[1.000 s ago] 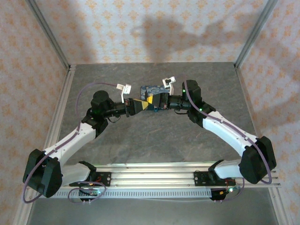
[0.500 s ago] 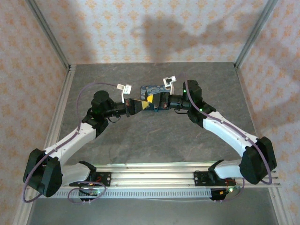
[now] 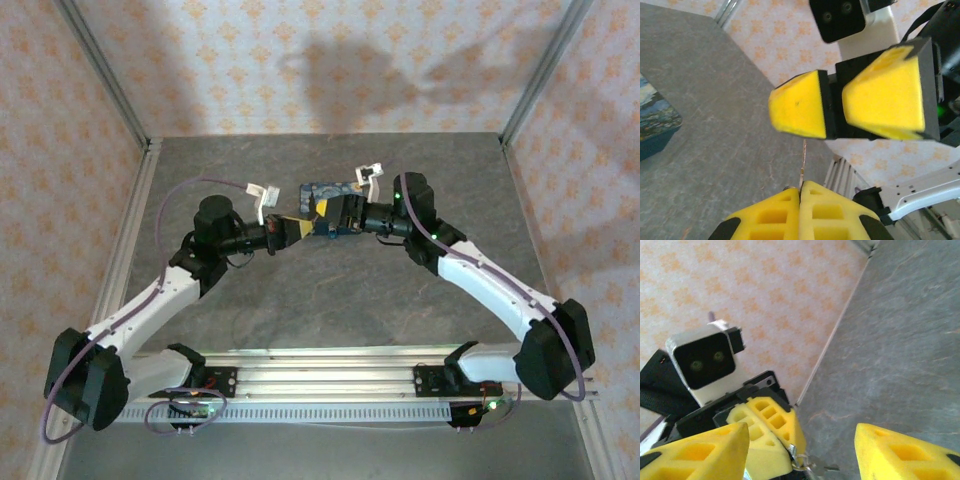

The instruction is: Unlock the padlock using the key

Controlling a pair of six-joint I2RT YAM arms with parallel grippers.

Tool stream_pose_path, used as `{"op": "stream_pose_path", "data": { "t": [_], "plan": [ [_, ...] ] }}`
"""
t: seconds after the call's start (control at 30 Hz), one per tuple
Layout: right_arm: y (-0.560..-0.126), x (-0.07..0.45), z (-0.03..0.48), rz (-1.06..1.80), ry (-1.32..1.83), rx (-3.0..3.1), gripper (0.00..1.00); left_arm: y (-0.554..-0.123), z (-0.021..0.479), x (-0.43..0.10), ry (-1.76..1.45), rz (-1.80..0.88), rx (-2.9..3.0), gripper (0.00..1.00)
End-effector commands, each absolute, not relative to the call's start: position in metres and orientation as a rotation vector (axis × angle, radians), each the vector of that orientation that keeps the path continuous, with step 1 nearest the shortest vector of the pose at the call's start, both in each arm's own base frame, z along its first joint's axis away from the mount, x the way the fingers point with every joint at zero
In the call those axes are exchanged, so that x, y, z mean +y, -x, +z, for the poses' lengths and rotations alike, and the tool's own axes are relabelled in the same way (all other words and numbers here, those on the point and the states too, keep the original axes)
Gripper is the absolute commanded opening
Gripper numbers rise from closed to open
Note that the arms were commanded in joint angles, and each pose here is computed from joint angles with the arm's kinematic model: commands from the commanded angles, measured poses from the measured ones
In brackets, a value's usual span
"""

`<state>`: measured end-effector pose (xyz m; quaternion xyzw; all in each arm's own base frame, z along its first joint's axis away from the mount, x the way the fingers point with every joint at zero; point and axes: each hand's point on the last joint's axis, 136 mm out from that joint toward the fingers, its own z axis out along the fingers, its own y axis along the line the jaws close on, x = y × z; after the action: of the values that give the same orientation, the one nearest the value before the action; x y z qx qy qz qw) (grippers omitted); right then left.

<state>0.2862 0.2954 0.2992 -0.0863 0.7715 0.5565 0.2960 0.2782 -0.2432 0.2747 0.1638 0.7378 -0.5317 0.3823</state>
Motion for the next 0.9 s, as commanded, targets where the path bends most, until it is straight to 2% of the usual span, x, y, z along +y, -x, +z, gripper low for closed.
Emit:
{"op": "stream_pose_path", "data": {
  "t": [0.0,0.07,0.13,0.23,0.33,0.53,0.7,0.87],
  "plan": [
    [-0.304,0.267,0.289,1.249,0.092,2.110,0.60,-0.284,0.266,-0.232,-0.425,-1.226,1.929,0.00],
    [-0.314,0.250,0.268,1.092,0.003,2.184,0.57,-0.289,0.255,-0.225,-0.398,-1.163,1.981,0.00],
    [-0.322,0.239,0.240,0.951,-0.041,2.260,0.47,-0.297,0.240,-0.214,-0.355,-1.061,2.055,0.00],
    [-0.328,0.231,0.198,0.765,-0.094,2.355,0.44,-0.310,0.222,-0.199,-0.298,-0.924,2.147,0.00],
    [-0.332,0.235,0.166,0.582,-0.078,2.393,0.48,-0.325,0.210,-0.186,-0.242,-0.801,2.212,0.00],
    [-0.346,0.252,0.120,0.413,-0.062,2.411,0.55,-0.355,0.201,-0.170,-0.148,-0.667,2.261,0.00],
    [-0.359,0.265,0.100,0.282,-0.038,2.366,0.60,-0.385,0.195,-0.159,-0.029,-0.668,2.268,0.00],
    [-0.371,0.271,0.082,0.188,-0.033,2.349,0.60,-0.409,0.194,-0.155,0.025,-0.696,2.261,0.00]
  ]
}}
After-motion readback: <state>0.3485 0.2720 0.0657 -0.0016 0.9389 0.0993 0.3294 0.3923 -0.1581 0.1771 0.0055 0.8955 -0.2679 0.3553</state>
